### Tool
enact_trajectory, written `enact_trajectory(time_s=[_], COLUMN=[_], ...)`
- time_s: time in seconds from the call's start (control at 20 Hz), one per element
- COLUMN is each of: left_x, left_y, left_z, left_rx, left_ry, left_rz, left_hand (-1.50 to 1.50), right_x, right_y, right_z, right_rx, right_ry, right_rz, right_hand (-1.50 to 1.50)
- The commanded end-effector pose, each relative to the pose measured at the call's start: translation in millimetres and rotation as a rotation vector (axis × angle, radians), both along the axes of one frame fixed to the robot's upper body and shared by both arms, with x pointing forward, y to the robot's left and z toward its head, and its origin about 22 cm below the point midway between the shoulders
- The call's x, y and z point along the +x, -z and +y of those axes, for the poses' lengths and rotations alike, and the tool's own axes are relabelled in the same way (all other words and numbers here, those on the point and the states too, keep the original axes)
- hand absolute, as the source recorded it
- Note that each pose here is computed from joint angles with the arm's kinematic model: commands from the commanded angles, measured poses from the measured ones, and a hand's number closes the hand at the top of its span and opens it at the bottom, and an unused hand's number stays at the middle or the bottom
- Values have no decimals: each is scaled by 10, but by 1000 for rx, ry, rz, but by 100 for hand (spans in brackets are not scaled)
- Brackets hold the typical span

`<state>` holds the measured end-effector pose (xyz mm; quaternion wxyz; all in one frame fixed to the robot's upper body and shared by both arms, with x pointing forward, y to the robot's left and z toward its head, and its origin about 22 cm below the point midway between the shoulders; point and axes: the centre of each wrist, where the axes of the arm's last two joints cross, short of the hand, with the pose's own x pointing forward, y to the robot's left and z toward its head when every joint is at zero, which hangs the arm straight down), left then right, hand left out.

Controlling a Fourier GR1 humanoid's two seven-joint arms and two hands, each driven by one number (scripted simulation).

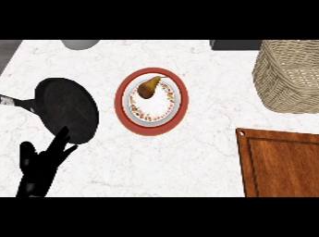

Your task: Pick the croissant from the cutting board and place it in the basket

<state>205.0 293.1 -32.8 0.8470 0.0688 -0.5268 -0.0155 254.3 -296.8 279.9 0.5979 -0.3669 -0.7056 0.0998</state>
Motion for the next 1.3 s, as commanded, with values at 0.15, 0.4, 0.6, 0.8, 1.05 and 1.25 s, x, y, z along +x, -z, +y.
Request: enact_trajectory(time_s=[0.15, 0.4, 0.6, 0.8, 1.05, 1.25], left_x=[-2, -116, 17, -87, -8, -57], left_y=[191, 130, 190, 282, 110, 207], left_z=[51, 169, -7, -92, 100, -54], left_rx=[-5, 8, 14, 2, 15, 12], left_ry=[0, -3, -4, 18, 11, 6], left_rz=[86, 110, 95, 85, 82, 91], left_hand=[0, 0, 0, 0, 0, 0], right_x=[358, 608, 867, 1121, 1197, 1281], right_y=[-309, -188, -52, 413, 700, 800], right_z=[-551, -777, -988, -888, -1064, -1326], right_rx=[30, -65, -42, -5, 209, 194], right_ry=[70, 86, 73, 66, 65, 73], right_rz=[35, 62, 76, 80, 85, 75], right_hand=[150, 150, 150, 150, 150, 150])
